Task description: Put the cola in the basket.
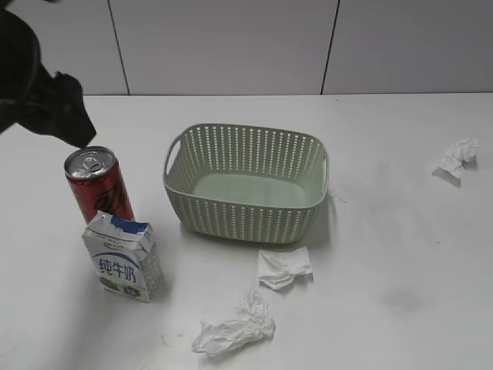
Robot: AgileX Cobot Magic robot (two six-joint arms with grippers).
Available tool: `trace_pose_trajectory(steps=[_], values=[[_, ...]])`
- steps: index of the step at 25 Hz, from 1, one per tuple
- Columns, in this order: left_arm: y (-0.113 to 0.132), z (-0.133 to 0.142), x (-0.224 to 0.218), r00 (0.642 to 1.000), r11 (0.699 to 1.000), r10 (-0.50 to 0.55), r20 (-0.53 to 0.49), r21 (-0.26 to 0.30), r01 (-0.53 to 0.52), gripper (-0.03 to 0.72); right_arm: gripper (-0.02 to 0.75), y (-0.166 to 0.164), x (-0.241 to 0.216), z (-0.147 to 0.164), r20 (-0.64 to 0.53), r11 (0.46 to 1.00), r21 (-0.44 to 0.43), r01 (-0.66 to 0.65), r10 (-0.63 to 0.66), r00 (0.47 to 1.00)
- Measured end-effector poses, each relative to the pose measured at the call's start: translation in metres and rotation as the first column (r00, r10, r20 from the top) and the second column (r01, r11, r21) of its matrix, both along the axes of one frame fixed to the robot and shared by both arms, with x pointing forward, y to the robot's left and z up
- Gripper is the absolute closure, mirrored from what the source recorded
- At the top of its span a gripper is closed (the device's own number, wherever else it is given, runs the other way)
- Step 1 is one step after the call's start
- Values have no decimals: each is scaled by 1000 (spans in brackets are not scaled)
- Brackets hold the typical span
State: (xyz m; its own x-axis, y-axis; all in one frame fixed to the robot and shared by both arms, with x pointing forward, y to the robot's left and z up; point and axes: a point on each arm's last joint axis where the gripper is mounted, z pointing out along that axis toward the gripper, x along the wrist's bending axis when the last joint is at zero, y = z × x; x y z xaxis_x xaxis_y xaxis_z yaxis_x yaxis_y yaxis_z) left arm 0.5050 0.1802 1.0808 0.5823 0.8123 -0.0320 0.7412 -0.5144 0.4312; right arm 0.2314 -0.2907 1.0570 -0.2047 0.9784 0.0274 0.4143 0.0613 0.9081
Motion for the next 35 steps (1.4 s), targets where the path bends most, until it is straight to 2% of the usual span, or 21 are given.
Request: trace_pose_trajectory(steps=[6, 9, 14, 17, 21, 24, 27, 30, 35], values=[[-13, -58, 29, 985, 998, 6, -172, 64, 5, 33, 148, 0, 0, 0, 0, 1000, 0, 0, 0, 1000], [-16, -75, 37, 980, 997, 11, -201, 77, 4, 32, 148, 0, 0, 0, 0, 1000, 0, 0, 0, 1000], [-18, -84, 42, 978, 997, 16, -207, 79, 1, 54, 148, 0, 0, 0, 0, 1000, 0, 0, 0, 1000], [-18, -85, 41, 974, 997, 16, -225, 80, 2, 155, 148, 0, 0, 0, 0, 1000, 0, 0, 0, 1000], [-18, -83, 41, 969, 996, 11, -246, 89, 11, 160, 148, 0, 0, 0, 0, 1000, 0, 0, 0, 1000], [-20, -72, 44, 965, 995, 1, -262, 92, 24, 160, 148, 0, 0, 0, 0, 1000, 0, 0, 0, 1000], [-24, -45, 51, 970, 996, -14, -241, 79, 34, 160, 148, 0, 0, 0, 0, 1000, 0, 0, 0, 1000], [-28, -9, 60, 983, 998, -32, -179, 53, 42, 160, 148, 0, 0, 0, 0, 1000, 0, 0, 0, 1000], [-39, 54, 80, 999, 998, -47, 23, -30, 48, 160, 148, 0, 0, 0, 0, 1000, 0, 0, 0, 1000]])
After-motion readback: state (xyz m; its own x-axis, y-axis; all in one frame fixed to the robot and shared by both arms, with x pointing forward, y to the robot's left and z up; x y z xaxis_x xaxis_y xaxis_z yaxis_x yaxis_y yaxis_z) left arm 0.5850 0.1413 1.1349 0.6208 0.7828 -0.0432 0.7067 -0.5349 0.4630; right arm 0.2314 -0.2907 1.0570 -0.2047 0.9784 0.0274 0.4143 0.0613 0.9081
